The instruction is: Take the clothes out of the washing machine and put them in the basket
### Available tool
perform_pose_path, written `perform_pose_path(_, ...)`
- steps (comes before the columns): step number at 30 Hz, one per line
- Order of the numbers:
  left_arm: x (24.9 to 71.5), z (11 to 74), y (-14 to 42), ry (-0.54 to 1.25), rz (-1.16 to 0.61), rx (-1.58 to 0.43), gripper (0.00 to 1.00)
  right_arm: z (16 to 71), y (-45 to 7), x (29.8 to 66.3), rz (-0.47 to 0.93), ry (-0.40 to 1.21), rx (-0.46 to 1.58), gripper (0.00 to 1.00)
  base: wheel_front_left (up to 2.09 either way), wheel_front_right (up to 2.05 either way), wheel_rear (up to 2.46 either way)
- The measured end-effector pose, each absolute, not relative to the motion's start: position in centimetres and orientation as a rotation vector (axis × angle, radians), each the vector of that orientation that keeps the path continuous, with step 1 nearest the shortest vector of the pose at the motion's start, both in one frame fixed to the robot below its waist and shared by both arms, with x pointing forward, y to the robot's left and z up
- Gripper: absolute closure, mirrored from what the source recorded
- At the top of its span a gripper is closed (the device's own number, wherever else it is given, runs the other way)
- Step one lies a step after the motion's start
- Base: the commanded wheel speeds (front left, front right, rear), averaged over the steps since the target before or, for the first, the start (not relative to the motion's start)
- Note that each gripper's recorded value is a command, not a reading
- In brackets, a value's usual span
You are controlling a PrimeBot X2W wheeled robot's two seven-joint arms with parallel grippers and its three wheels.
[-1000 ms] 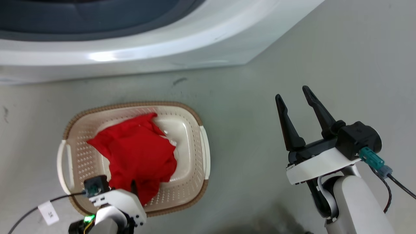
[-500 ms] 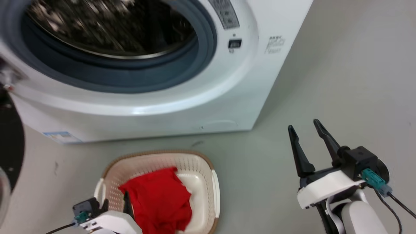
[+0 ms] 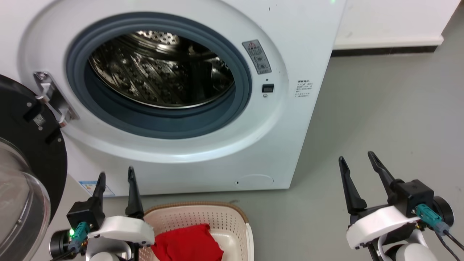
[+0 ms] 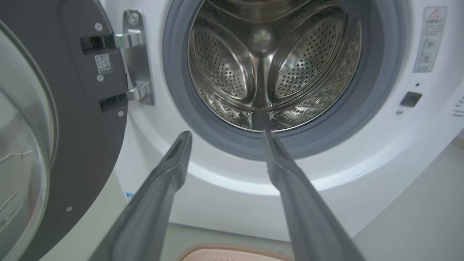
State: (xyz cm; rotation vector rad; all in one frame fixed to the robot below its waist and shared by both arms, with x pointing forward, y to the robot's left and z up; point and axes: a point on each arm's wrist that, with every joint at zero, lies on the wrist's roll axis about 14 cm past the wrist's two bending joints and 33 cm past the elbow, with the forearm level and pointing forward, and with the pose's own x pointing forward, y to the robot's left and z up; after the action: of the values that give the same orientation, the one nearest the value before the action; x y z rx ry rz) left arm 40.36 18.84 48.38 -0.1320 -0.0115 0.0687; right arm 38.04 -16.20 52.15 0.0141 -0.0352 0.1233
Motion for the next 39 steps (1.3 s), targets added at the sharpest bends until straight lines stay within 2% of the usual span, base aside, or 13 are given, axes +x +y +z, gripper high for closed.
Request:
perform_pose_path(4, 39.7, 52.7, 17.8, -0.143, 0.028, -0.079, 0.0, 52.9, -16.5, 37.0, 0.115, -0.052, -0.005, 0.0, 0.0, 0.0, 0.0)
perform_pose_path(9, 38.4, 54.6, 16.8, -0.202, -0.005, -0.017, 0.0, 53.4, -16.6, 35.9, 0.11, -0.062, -0.019, 0.0, 0.0, 0.0, 0.0)
perform_pose_path(21, 36.5, 52.7, 16.9, -0.148, -0.012, 0.015, 0.0, 53.4, -16.2, 35.1, 0.121, -0.06, -0.026, 0.0, 0.0, 0.0, 0.0)
perform_pose_path(39, 36.5, 52.0, 16.5, -0.122, -0.033, 0.012, 0.0, 53.6, -16.7, 34.8, 0.105, -0.066, -0.016, 0.0, 0.0, 0.0, 0.0)
